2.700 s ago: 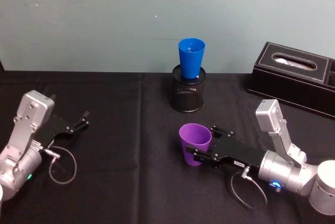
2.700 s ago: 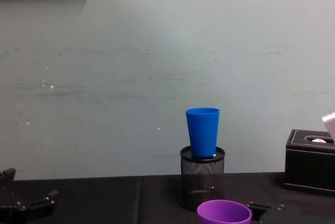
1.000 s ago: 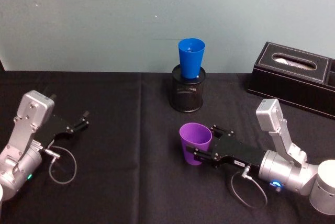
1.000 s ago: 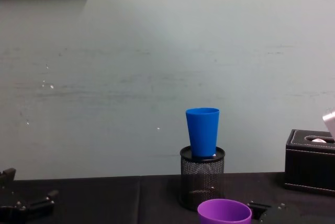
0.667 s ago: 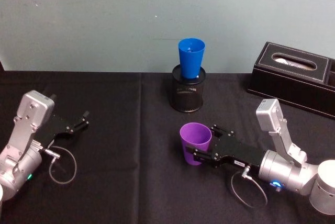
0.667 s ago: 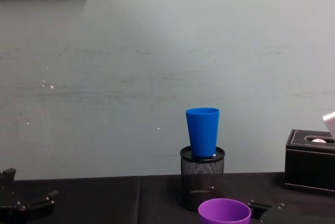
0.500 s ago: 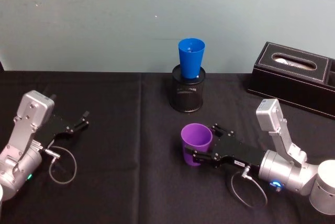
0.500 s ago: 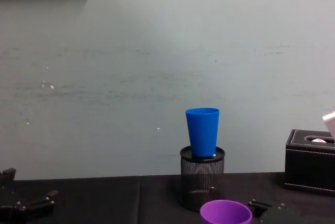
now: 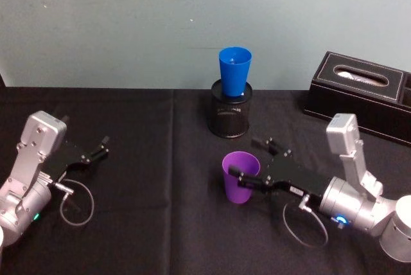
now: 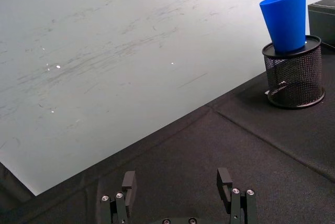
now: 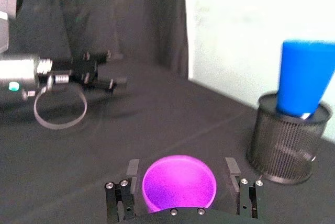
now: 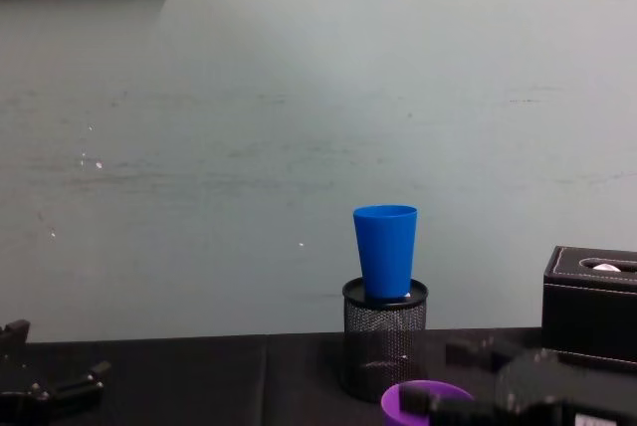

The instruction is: Pick up one cup with a gripper and tap it against the other cup.

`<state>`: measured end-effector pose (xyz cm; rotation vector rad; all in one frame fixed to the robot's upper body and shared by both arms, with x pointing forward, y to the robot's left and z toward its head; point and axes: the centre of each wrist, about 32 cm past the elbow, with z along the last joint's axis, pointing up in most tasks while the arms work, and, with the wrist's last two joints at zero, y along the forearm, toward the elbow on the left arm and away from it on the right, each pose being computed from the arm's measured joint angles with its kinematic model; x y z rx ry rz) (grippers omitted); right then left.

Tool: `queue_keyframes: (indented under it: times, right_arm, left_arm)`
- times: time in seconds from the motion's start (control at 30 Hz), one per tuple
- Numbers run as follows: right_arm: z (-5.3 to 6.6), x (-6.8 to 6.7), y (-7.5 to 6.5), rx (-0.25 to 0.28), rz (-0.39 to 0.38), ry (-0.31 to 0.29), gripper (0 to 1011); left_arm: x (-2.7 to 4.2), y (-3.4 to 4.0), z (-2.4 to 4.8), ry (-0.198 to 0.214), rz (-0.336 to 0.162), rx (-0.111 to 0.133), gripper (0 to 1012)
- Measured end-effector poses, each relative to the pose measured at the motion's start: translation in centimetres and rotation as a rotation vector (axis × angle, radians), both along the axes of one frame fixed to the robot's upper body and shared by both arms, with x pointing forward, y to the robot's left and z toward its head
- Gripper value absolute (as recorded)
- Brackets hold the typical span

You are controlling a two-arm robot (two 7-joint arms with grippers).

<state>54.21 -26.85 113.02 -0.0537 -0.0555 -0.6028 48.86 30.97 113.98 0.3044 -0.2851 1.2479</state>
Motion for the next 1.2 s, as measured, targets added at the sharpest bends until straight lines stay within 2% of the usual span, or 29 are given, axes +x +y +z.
queue_keyframes:
  times: [0.13,0.17,0.23,0.3,0.37,0.47,0.57,0.67,0.9,1.2]
  right_arm:
    - [0.3,-0.1,-0.1,0.055,-0.032,-0.029,1003]
    - [0.5,-0.2,-0.1,0.079,-0.056,-0.043,1003]
    - [0.7,-0.3,-0.1,0.096,-0.089,-0.055,1003]
    - [1.0,-0.7,0.0,0.105,-0.174,-0.081,1002]
    - [1.0,-0.9,0.2,0.095,-0.240,-0.095,1003]
    - [0.9,-1.2,0.8,0.034,-0.420,-0.103,1003]
    - [0.5,-1.1,1.2,-0.021,-0.516,-0.084,1003]
    - [0.1,-0.9,1.3,-0.063,-0.570,-0.068,1003]
    - [-0.3,-0.7,1.4,-0.108,-0.600,-0.059,1003]
    - [-0.3,-0.7,1.4,-0.109,-0.595,-0.052,1003]
  left_arm:
    - [0.00,0.00,0.00,0.000,0.000,0.000,1011]
    - [0.00,0.00,0.00,0.000,0.000,0.000,1012]
    - [0.00,0.00,0.00,0.000,0.000,0.000,1012]
    - [0.00,0.00,0.00,0.000,0.000,0.000,1012]
    - [0.00,0.00,0.00,0.000,0.000,0.000,1011]
    - [0.00,0.00,0.00,0.000,0.000,0.000,1011]
    - [0.00,0.00,0.00,0.000,0.000,0.000,1011]
    - [0.00,0.00,0.00,0.000,0.000,0.000,1011]
    - [0.00,0.00,0.00,0.000,0.000,0.000,1011]
    - [0.00,0.00,0.00,0.000,0.000,0.000,1011]
